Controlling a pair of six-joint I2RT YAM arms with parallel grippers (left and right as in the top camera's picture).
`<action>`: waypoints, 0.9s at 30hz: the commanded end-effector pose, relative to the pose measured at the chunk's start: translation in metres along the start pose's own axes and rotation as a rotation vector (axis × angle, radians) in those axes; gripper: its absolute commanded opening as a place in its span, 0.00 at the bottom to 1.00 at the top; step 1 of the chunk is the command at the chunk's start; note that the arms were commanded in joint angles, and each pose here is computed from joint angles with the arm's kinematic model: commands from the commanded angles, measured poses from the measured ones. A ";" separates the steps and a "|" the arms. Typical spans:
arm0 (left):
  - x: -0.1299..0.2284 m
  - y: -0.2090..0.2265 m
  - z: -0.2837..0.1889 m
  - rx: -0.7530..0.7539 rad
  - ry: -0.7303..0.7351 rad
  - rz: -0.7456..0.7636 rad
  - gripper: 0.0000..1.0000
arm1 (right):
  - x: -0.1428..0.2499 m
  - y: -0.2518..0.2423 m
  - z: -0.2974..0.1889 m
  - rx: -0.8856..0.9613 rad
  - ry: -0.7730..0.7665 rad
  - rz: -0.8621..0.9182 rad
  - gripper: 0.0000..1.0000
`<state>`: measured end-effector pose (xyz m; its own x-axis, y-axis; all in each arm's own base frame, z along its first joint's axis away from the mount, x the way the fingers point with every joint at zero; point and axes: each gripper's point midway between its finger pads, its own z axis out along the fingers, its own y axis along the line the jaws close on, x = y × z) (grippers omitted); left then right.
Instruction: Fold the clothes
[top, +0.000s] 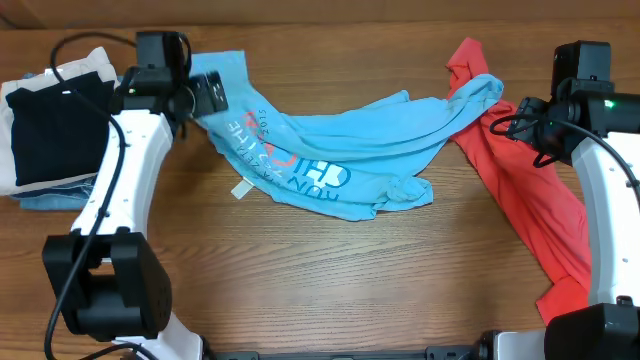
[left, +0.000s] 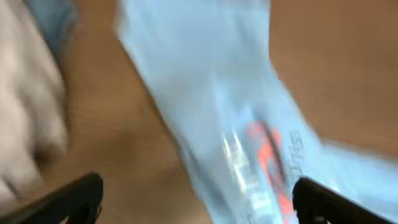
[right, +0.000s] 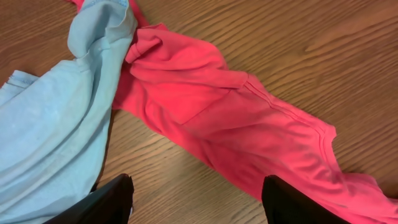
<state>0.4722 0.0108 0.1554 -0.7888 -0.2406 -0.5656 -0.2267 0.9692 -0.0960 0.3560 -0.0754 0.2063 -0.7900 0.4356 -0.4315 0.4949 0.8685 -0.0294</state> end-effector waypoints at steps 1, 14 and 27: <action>0.030 -0.059 -0.025 0.249 0.162 -0.042 1.00 | -0.010 0.000 -0.014 -0.016 -0.048 0.013 0.70; 0.190 -0.160 -0.064 0.299 0.596 0.130 0.94 | -0.008 0.001 -0.007 -0.009 -0.032 -0.017 0.70; 0.294 -0.222 -0.043 0.274 0.585 0.063 0.76 | -0.007 0.000 -0.007 -0.008 -0.027 -0.018 0.70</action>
<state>0.2712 -0.2779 0.0604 -0.9989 0.0108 -0.0457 0.0272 0.9267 -0.3749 0.3558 -0.0755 0.2063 -0.8010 0.4166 -0.4300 0.4775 0.8778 -0.0389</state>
